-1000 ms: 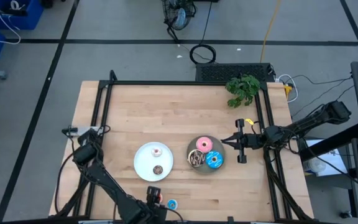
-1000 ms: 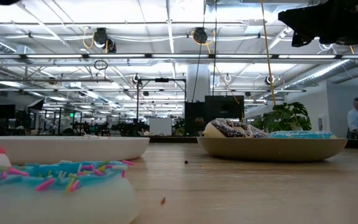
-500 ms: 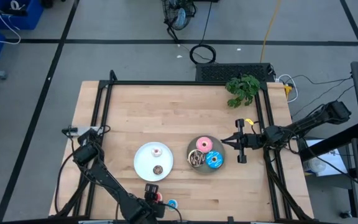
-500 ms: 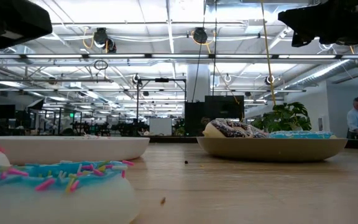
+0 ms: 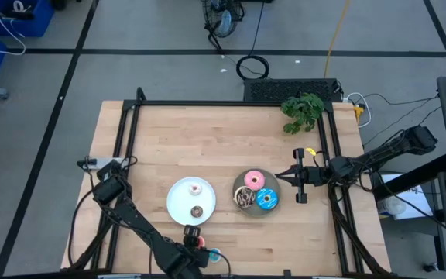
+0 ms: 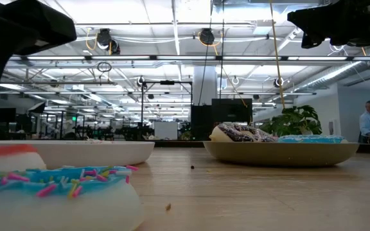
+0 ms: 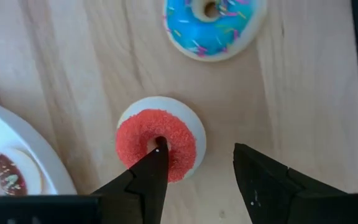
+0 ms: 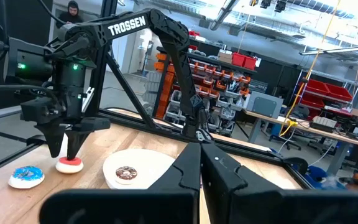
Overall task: Pick & Place donuts
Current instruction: Put the small orange donut on the white plate
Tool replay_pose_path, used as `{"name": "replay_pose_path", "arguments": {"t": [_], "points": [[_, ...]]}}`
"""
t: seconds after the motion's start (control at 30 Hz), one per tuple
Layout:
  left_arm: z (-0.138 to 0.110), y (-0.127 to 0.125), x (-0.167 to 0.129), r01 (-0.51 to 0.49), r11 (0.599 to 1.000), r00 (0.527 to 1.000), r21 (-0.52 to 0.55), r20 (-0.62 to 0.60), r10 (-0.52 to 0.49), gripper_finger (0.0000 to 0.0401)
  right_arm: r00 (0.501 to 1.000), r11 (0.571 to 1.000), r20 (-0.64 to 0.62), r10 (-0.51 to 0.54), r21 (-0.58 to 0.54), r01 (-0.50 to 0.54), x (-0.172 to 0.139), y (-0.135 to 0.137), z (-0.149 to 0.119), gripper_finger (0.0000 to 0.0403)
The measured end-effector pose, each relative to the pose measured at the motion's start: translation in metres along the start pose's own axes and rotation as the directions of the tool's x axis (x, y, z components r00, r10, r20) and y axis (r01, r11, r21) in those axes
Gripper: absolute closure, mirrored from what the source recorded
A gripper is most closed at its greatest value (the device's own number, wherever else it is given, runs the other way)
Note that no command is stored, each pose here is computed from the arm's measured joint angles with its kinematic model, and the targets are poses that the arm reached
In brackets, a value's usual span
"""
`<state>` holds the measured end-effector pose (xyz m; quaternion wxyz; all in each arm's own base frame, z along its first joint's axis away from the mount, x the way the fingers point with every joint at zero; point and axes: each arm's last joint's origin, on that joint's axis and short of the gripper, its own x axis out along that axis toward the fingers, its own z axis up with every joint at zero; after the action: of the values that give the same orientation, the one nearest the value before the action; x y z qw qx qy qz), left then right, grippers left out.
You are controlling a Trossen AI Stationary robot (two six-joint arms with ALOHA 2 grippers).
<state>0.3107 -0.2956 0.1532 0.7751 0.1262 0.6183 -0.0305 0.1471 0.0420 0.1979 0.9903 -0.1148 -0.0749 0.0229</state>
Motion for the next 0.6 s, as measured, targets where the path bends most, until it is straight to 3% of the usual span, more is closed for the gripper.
{"name": "replay_pose_path", "arguments": {"t": [0.33, 0.6], "points": [[0.005, 0.001, -0.006, 0.033, 0.999, 0.999, 0.001, -0.003, -0.033, 0.0219, 1.000, 1.000, 0.002, -0.001, -0.002, 0.001, 0.000, 0.000, 0.000, 0.0403], [0.012, 0.015, -0.002, 0.022, 1.000, 1.000, 0.005, -0.012, -0.022, 0.0219, 1.000, 1.000, 0.007, -0.002, 0.001, 0.002, 0.000, 0.000, 0.001, 0.0403]]}}
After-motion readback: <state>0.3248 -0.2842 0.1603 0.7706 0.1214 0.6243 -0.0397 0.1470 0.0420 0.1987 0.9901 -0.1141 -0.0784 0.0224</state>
